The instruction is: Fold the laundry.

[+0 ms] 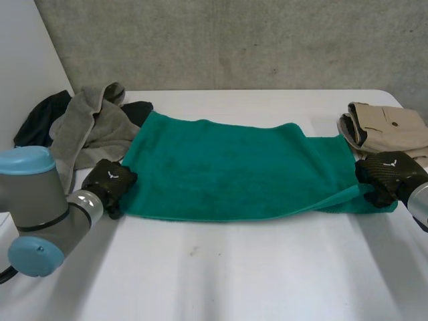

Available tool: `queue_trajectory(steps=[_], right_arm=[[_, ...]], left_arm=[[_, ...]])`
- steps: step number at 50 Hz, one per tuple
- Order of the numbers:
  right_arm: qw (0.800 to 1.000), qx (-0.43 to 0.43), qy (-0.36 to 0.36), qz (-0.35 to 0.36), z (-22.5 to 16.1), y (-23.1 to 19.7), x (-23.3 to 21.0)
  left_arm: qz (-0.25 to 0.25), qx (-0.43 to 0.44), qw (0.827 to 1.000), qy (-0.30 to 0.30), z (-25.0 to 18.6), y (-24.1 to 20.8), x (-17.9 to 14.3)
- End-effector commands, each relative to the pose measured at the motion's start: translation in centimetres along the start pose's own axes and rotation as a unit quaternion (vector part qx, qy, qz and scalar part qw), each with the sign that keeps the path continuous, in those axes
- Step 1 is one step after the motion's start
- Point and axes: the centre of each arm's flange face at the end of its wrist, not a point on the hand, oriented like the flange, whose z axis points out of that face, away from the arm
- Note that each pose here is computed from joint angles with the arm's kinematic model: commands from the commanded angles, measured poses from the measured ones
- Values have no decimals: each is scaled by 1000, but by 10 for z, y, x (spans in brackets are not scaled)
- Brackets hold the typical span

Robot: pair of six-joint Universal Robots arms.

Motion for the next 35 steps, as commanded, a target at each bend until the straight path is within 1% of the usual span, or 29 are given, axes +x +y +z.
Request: queue_trajectory(steps=[1, 19, 35], right_arm=[[1000, -1, -1, 0, 0, 1, 0], [1000, -3, -2, 1, 2, 3, -1], [1000, -2, 0, 0, 2, 2, 0]], left_arm=[[1, 1, 1000, -1, 8, 1, 0], [0, 15, 1000, -14, 26, -4, -8], [1, 16, 1000, -13, 35, -1, -7]])
